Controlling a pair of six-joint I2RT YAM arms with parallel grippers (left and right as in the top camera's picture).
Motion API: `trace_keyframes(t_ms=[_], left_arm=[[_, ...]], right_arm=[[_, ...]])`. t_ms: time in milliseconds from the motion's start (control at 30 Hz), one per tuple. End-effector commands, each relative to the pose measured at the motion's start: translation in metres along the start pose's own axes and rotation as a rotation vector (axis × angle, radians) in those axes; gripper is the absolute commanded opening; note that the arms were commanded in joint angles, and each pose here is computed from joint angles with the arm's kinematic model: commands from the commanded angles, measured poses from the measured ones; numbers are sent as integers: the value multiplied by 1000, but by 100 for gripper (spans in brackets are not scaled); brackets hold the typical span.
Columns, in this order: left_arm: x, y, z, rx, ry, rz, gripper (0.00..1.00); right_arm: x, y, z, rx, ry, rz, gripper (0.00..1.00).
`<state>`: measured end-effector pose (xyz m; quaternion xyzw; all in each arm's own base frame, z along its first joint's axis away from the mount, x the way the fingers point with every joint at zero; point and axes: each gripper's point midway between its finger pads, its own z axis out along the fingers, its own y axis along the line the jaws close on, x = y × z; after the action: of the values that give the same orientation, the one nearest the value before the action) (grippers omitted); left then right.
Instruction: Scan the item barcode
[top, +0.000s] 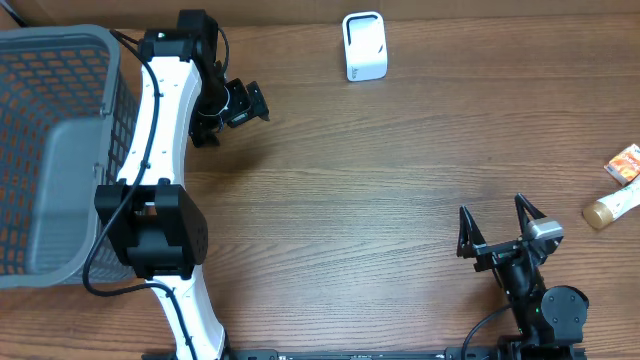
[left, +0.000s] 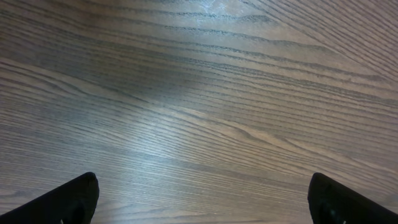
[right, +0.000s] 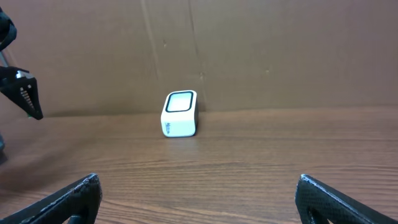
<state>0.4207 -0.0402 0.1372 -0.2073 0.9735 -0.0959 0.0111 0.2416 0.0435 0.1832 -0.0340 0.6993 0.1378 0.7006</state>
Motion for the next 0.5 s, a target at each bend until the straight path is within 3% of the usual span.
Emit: trace_keyframes(t_ms=[0,267,467], left_arm=[[-2,0,-3,-1,-12,-16,100],[-2,0,-3,-1,-12,-16,100],[-2,0,-3,-1,-12,-17,100]], right_arm=[[3,-2,0,12,0,-7,100],[9,-5,0,26,27,-131,100],[10,-12,-1,66,30,-120,100]])
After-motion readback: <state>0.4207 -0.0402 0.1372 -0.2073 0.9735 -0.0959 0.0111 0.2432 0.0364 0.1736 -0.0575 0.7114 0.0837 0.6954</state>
